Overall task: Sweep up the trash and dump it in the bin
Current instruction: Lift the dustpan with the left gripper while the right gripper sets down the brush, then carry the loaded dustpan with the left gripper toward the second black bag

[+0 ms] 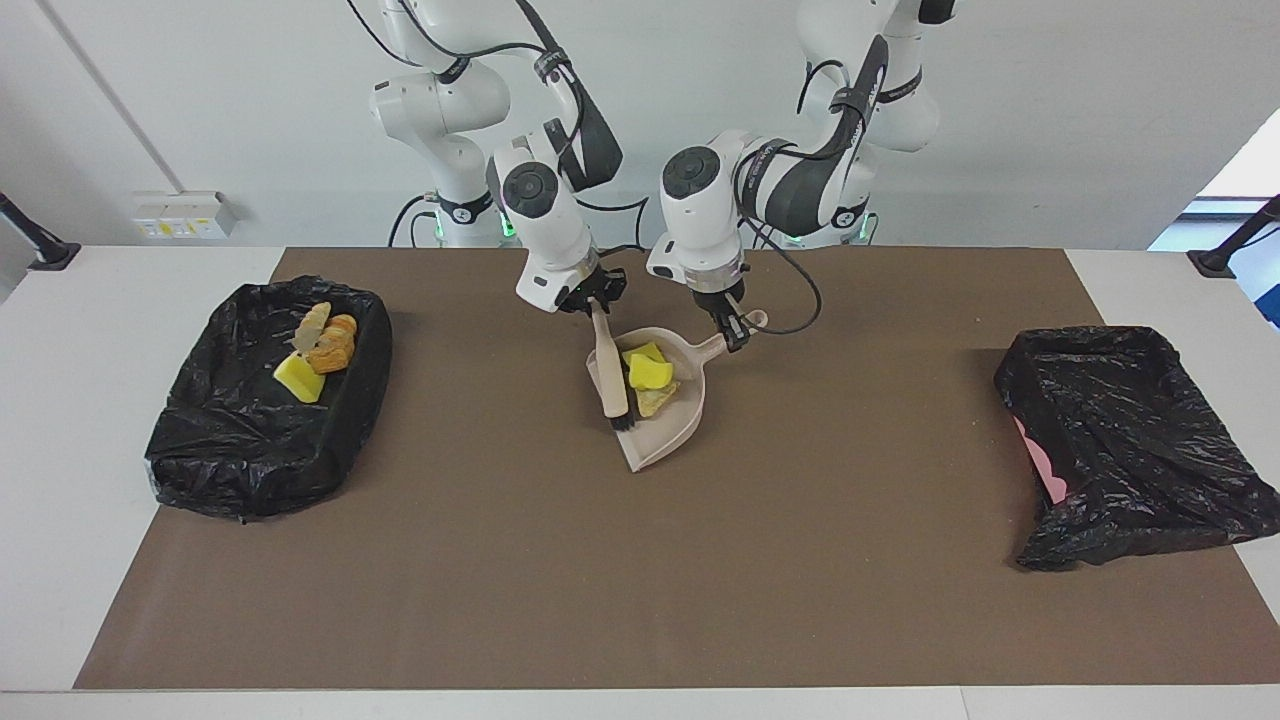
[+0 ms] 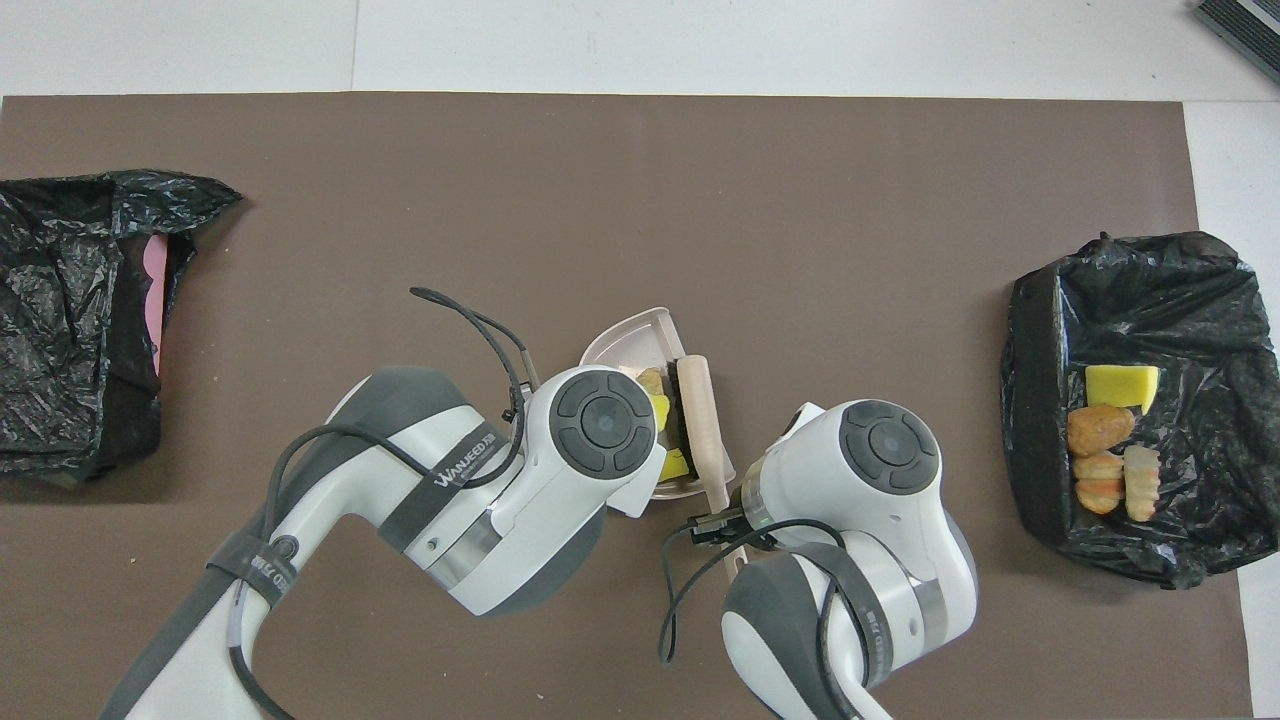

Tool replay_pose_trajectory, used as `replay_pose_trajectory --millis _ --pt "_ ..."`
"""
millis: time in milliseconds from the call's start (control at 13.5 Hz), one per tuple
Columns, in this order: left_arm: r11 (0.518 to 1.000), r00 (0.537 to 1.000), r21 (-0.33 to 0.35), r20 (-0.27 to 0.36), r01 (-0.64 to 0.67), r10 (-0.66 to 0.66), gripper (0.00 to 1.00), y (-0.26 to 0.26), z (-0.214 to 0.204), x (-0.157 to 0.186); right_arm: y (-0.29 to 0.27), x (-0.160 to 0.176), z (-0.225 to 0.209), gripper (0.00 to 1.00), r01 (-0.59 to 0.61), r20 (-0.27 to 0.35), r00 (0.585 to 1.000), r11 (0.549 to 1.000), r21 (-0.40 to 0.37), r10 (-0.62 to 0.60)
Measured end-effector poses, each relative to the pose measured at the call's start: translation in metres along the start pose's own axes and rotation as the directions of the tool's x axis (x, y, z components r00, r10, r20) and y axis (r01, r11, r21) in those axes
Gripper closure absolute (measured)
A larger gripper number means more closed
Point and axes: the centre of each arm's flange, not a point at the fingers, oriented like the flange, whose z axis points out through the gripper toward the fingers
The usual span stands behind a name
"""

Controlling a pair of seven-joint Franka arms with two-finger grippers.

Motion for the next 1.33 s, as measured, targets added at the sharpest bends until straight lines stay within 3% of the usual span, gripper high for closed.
replay_pose_trajectory --millis 297,519,741,964,1334 --pt "1.0 1.0 0.0 -0.001 0.001 -0.001 0.67 -0.001 0.0 0.0 0.002 -0.012 -0.043 0.74 -0.003 0.065 0.998 1.0 0.0 0.003" --pt "1.0 1.0 0.0 -0.001 -0.019 0.019 0.67 -0.003 0.001 -0.002 0.006 -0.04 -0.069 0.74 -0.061 0.093 0.993 0.987 -0.147 0.075" --pt "0.998 0.998 -0.006 -0.003 -0.064 0.064 0.67 -0.03 0.003 -0.021 -0.024 -0.065 -0.065 0.74 -0.153 0.083 0.981 0.963 -0.221 0.174" --pt "0.995 0.994 0.011 -0.033 -0.1 0.1 0.67 -0.074 -0.014 -0.068 -0.04 -0.087 -0.053 0.74 -0.176 0.074 0.977 0.951 -0.253 0.2" --pt "0.983 0.982 0.071 -0.07 -0.17 0.175 0.67 -0.147 -0.049 -0.185 -0.101 -0.114 -0.021 0.74 -0.212 0.002 0.976 0.953 -0.217 0.218"
